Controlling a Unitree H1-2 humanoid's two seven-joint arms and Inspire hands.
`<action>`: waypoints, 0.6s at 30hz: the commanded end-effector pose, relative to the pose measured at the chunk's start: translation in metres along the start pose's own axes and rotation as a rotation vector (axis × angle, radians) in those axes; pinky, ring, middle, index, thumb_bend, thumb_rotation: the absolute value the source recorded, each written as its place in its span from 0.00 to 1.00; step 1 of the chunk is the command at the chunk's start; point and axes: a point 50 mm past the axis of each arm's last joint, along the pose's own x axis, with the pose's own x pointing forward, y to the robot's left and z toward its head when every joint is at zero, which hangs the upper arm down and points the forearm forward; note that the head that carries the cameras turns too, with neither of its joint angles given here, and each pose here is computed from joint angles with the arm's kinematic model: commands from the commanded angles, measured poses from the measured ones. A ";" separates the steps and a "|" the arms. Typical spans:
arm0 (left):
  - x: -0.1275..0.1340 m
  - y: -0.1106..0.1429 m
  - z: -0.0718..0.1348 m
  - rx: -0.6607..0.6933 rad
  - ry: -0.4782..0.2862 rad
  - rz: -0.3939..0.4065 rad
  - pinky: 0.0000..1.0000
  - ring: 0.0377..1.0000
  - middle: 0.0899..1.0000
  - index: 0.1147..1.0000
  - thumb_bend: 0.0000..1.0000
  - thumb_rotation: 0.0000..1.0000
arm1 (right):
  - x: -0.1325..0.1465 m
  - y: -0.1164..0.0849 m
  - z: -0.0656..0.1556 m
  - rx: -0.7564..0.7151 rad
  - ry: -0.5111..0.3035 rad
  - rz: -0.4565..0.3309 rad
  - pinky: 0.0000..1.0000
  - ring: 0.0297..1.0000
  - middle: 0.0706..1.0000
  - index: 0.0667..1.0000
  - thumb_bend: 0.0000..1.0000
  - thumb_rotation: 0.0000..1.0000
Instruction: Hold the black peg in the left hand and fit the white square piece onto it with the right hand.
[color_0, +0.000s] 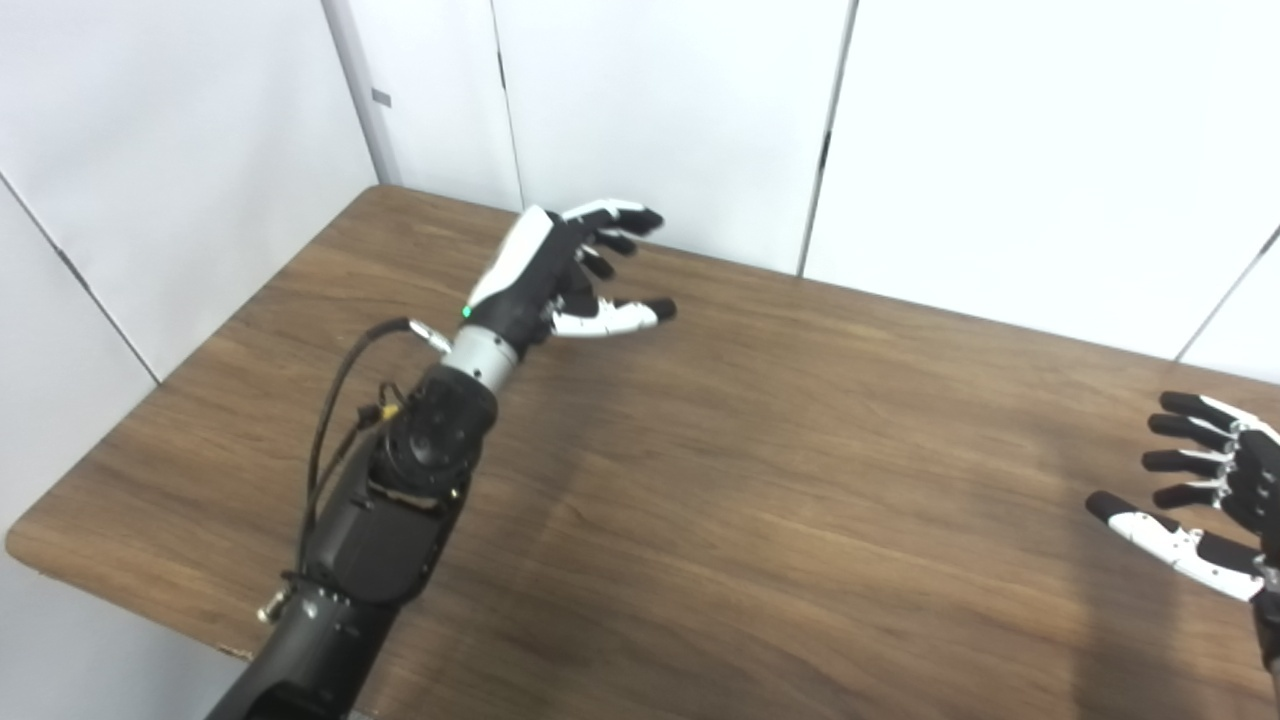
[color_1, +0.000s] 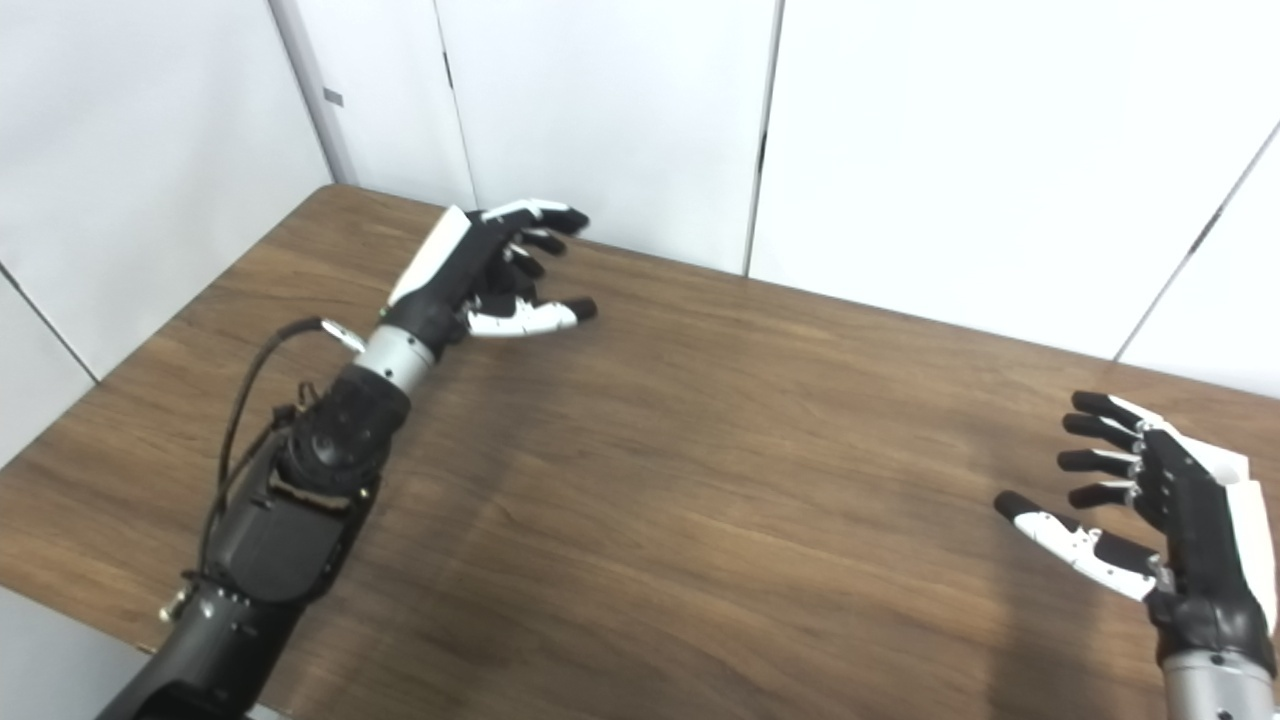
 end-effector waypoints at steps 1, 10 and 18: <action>0.015 0.023 0.020 0.048 -0.055 0.073 0.70 0.78 0.78 0.70 0.81 0.22 | 0.006 -0.006 0.017 0.001 -0.077 -0.018 0.49 0.62 0.71 0.73 0.58 0.00; 0.033 0.053 0.021 0.294 -0.024 0.146 0.68 0.83 0.83 0.76 0.82 0.22 | 0.005 -0.008 0.016 0.001 -0.084 -0.014 0.50 0.61 0.70 0.74 0.57 0.00; 0.049 0.072 0.011 0.475 0.023 0.158 0.75 0.88 0.88 0.82 0.89 0.29 | 0.003 -0.008 0.018 0.013 -0.110 -0.033 0.47 0.60 0.69 0.72 0.55 0.00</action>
